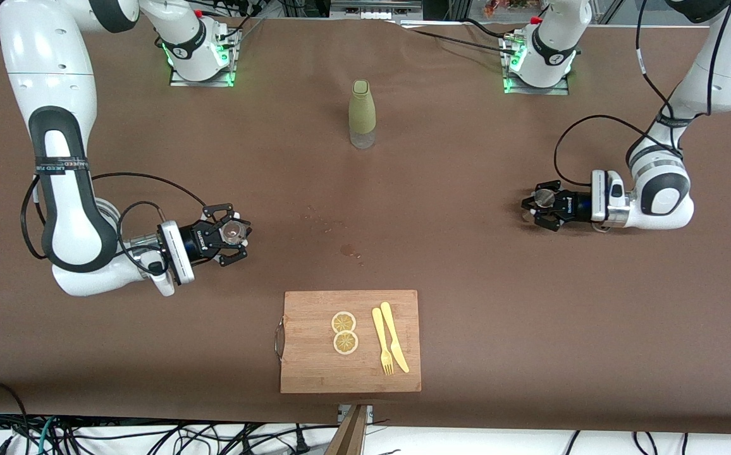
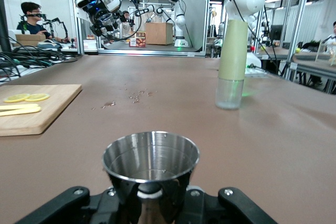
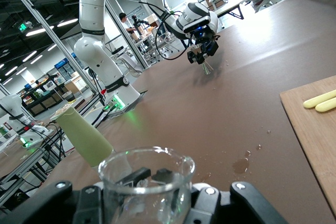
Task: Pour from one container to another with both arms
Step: 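Lift the beaker with the right gripper while the left gripper lifts the jigger, then bring the beaker above the jigger with the right gripper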
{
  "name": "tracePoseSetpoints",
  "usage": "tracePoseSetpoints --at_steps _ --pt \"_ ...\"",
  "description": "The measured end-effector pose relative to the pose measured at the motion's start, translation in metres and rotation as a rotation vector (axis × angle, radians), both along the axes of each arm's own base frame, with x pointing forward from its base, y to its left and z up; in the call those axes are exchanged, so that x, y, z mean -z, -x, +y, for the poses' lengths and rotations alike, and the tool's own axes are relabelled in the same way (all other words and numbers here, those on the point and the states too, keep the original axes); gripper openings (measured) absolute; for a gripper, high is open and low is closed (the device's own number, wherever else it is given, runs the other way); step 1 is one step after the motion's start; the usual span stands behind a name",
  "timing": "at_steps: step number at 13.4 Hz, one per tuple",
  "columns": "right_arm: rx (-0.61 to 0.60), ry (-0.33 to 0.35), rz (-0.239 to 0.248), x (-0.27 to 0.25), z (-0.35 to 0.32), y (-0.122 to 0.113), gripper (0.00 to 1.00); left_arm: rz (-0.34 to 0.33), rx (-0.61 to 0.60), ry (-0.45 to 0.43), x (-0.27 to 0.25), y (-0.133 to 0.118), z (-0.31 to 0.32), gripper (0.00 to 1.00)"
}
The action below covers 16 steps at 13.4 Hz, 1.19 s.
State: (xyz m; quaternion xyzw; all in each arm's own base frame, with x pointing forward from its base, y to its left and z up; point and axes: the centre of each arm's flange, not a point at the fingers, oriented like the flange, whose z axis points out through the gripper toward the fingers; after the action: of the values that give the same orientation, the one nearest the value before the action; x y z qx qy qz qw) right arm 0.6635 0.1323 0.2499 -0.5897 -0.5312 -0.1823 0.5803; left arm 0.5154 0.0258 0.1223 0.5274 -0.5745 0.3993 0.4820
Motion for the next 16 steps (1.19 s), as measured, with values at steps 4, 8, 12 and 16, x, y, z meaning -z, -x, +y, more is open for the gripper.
tracePoseSetpoints --at_steps 4,8,12,16 --pt "-0.035 -0.021 0.023 -0.008 -0.006 0.005 0.14 0.015 -0.004 -0.043 -0.027 -0.03 -0.064 0.1" --pt "-0.103 0.002 0.036 -0.022 -0.018 0.014 0.14 -0.01 -0.087 -0.044 -0.052 -0.057 -0.133 0.1" --pt "-0.164 0.009 0.047 -0.035 -0.02 0.022 0.14 0.02 -0.197 -0.032 -0.053 -0.059 -0.207 0.1" --pt "-0.241 0.016 0.085 -0.035 -0.019 0.034 0.14 0.046 -0.277 -0.048 -0.054 -0.056 -0.278 0.1"
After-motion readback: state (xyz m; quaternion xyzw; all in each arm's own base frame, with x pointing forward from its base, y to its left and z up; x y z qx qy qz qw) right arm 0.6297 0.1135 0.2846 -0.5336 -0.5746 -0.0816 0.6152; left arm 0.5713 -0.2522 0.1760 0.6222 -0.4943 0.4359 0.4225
